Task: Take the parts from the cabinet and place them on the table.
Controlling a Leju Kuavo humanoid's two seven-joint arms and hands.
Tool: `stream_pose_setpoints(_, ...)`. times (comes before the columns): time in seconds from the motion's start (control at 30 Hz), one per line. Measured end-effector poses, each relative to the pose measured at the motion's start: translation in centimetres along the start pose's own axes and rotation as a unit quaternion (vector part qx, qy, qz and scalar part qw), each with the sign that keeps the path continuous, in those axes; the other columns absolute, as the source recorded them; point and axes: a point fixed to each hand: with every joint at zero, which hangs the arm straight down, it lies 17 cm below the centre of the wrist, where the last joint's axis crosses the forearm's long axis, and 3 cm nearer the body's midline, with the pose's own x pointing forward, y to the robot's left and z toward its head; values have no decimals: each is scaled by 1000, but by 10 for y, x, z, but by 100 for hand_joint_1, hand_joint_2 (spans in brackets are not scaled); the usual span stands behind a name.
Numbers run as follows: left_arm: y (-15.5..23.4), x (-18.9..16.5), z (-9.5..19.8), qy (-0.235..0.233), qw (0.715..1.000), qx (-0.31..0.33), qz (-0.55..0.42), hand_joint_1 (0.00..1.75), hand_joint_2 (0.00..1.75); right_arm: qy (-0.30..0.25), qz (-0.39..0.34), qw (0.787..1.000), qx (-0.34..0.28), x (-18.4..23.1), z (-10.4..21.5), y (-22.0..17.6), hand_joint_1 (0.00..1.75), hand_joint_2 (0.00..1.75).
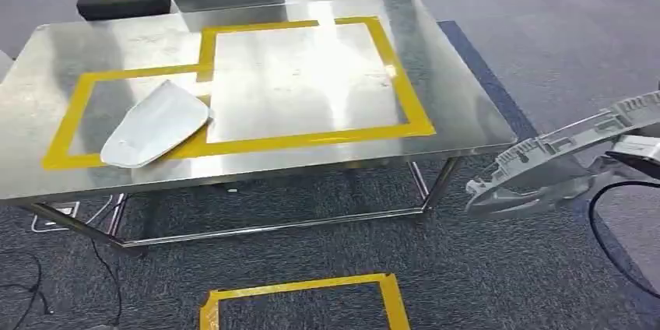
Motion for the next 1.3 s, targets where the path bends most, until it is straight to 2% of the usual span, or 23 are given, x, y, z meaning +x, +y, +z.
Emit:
stream_pose_setpoints(0.17, -1, -4, 2, 4, 1000, -2, -5, 0, 0, 1, -9, 1000, 14, -1, -1, 7, 175, 175)
stream_pose_setpoints(0.33, 1, -4, 1, 6, 1000, -5, -10, 0, 0, 1, -21, 999, 35, -6, -19, 19, 175, 175)
stream_pose_setpoints(0.5, -9, 6, -3, -1, 1000, -14, -10, 0, 0, -4, -24, 998, 52, -14, -53, 27, 175, 175)
stream_pose_setpoints(0.77, -25, 6, -1, 3, 999, -34, -4, 0, 0, 10, -40, 991, 128, -29, -83, 75, 175, 175)
stream_pose_setpoints(0.93, -42, 24, -6, -9, 999, -48, 0, 0, 0, 12, -52, 985, 162, -21, -130, 89, 175, 175)
stream_pose_setpoints(1.1, -54, 30, -6, -10, 998, -60, -2, 0, 0, 15, -65, 976, 207, -6, -157, 130, 175, 175)
stream_pose_setpoints(1.3, -67, 29, -3, -6, 997, -73, -5, 0, 0, 39, -92, 956, 275, 15, -156, 199, 175, 175)
